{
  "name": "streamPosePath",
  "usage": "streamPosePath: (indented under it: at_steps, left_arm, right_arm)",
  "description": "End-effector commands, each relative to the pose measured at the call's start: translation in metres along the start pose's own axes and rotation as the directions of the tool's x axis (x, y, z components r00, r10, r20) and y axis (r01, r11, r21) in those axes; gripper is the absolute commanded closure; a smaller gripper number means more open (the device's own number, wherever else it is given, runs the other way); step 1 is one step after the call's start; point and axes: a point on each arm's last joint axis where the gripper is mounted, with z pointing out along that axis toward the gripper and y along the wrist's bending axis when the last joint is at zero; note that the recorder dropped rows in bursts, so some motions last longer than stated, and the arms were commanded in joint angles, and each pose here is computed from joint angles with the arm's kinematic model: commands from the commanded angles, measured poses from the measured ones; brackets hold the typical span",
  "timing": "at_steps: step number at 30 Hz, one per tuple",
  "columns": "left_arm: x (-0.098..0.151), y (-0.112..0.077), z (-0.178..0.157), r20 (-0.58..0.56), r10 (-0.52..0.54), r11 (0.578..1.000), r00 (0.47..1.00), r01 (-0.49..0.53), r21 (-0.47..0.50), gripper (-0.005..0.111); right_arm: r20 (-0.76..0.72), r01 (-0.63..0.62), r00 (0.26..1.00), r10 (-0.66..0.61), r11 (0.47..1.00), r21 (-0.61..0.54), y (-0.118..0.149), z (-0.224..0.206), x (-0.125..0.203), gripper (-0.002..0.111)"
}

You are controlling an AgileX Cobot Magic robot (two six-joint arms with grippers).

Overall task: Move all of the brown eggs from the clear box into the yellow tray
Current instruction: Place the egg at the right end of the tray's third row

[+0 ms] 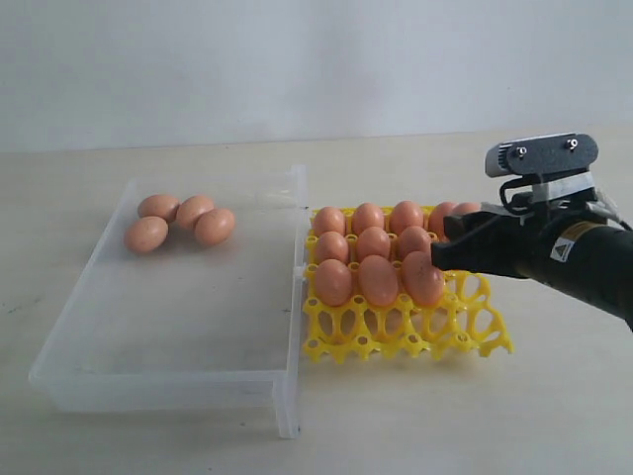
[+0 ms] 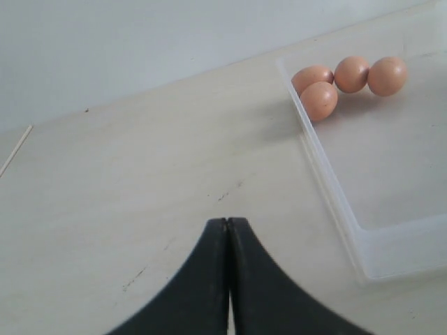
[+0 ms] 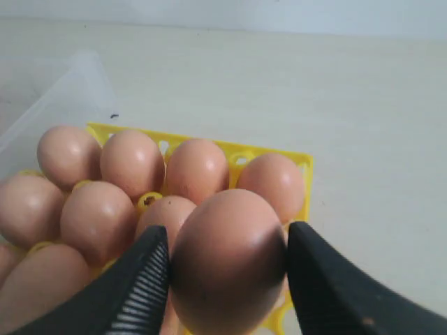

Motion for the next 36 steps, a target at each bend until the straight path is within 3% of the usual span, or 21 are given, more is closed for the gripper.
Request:
streamPosePath:
  at_steps: [1,17,19,24,27,36]
  left_arm:
    - [-0.002,0.000,-0.001,0.016,-0.005,1.000,1.000,0.005,-0.002,0.107]
    - [-0.002,0.000,-0.001,0.016,-0.005,1.000,1.000,0.005,-0.002,0.107]
    - [-0.002,0.000,-0.001,0.016,-0.005,1.000,1.000,0.005,-0.002,0.107]
    - [-0.002,0.000,-0.001,0.016,-0.005,1.000,1.000,0.005,-0.002,0.107]
    - [-0.002,0.000,-0.001,0.016,-0.005,1.000,1.000,0.005,-0.002,0.107]
    - [-0.002,0.000,-0.001,0.016,-0.005,1.000,1.000,0.005,-0.002,0.107]
  right_arm:
    - [-0.029,0.013,0.999,-0.013,1.000,0.002,-0.002,0.008,0.012,0.108]
    - [-0.093,0.013,0.996,-0.012,1.000,0.006,-0.003,0.015,0.025,0.107]
    - [-0.141,0.020,0.990,-0.020,1.000,0.002,-0.003,0.014,0.030,0.100]
    - [-0.169,0.020,0.985,-0.020,1.000,0.003,-0.003,0.014,0.032,0.062]
    - [-0.169,0.020,0.985,-0.020,1.000,0.003,-0.003,0.014,0.032,0.045]
    - [-0.103,0.019,0.994,-0.019,1.000,-0.001,-0.001,-0.012,0.001,0.044]
